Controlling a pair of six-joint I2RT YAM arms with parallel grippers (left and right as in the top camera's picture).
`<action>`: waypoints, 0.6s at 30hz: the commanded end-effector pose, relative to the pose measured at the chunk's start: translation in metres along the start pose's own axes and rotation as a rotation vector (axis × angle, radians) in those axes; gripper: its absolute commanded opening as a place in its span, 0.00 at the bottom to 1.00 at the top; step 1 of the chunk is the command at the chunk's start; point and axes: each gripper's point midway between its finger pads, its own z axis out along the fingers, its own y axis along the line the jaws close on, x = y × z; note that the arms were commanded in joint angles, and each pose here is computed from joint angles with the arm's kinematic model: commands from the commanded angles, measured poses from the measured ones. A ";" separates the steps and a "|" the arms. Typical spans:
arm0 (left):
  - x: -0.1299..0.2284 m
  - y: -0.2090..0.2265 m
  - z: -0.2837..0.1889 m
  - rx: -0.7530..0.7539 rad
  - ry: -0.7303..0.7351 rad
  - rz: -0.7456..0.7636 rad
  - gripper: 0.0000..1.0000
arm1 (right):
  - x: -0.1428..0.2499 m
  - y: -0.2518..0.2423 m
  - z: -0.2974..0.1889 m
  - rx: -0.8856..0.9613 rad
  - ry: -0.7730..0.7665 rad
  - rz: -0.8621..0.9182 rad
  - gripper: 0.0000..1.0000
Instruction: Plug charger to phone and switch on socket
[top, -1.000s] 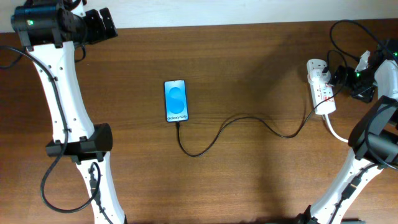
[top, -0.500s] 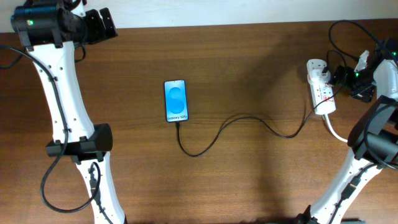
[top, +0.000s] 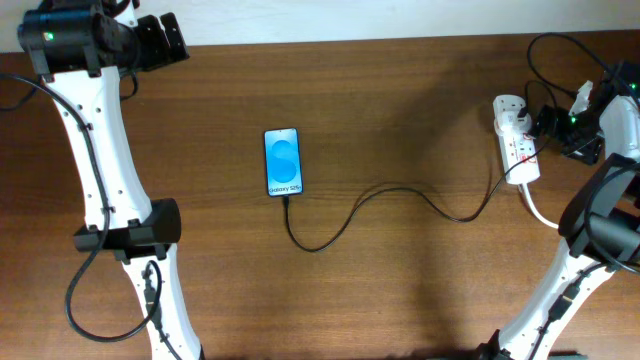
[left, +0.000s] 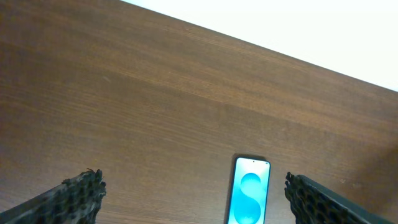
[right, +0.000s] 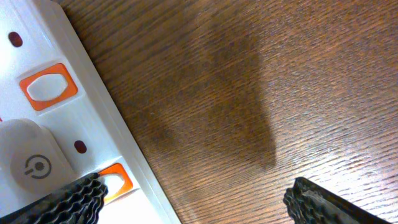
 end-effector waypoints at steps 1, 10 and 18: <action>-0.001 0.002 -0.003 -0.007 -0.006 -0.006 0.99 | 0.035 0.085 0.023 -0.223 0.114 -0.093 0.99; -0.001 0.002 -0.003 -0.007 -0.006 -0.006 0.99 | 0.032 0.094 0.021 -0.277 0.109 -0.061 0.99; -0.001 0.002 -0.003 -0.007 -0.006 -0.006 0.99 | 0.033 0.098 0.020 -0.300 0.114 -0.038 0.99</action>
